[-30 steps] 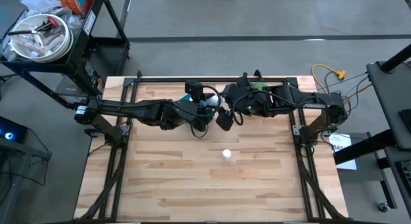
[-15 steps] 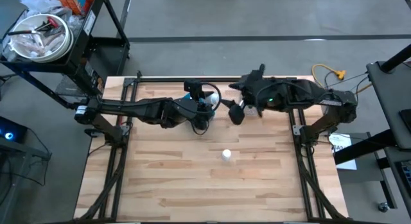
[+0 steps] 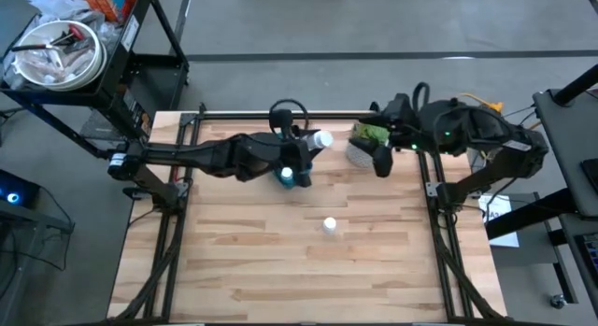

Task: Pick and place pill bottles into a basket
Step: Put the white pill bottle into the dark blue bin

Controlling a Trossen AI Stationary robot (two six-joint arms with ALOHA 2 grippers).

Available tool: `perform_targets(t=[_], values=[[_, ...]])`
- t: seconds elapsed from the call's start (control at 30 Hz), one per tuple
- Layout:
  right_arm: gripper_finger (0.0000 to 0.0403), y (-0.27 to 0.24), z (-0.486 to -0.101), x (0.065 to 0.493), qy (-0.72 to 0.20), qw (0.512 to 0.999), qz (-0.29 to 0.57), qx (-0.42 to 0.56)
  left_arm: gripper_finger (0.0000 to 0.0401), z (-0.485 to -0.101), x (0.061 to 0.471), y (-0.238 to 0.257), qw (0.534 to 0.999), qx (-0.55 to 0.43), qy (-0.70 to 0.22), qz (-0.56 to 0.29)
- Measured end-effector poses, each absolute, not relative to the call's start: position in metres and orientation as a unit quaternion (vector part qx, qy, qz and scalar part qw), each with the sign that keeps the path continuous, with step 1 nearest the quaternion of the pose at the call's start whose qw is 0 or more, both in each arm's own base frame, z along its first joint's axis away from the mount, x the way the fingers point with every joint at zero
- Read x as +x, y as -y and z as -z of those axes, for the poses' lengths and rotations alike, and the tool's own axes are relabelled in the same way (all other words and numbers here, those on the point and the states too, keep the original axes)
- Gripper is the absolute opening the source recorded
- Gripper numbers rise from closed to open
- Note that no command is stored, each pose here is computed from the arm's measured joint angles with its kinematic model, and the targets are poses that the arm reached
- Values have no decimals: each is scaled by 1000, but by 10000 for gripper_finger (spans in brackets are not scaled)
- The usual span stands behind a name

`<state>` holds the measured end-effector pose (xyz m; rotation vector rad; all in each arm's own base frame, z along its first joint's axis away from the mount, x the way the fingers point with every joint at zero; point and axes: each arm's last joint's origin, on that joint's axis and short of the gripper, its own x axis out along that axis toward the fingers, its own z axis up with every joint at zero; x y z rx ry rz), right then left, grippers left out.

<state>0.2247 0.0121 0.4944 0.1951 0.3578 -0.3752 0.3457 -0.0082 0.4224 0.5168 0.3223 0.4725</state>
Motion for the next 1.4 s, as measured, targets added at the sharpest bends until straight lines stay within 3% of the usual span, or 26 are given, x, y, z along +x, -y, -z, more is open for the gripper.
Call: perform_targets(t=[0.13,0.37,0.63,1.0,1.2,1.4], values=[[276,-17,-482,213,-161,965,175,112,166,-433,348,9,947,209,-95,-223],[267,-29,-471,202,-41,984,127,120,166,-445,348,3,972,101,-11,-213],[264,-36,-447,202,-30,984,141,101,166,-461,347,1,973,-42,96,-204],[246,-50,-440,232,-58,937,303,-164,166,-471,345,-14,923,-245,211,-207],[247,-46,-444,247,-27,925,340,-165,166,-470,352,-23,877,-347,277,-183],[256,-45,-448,251,0,921,347,-176,166,-468,360,-24,852,-372,330,-166]])
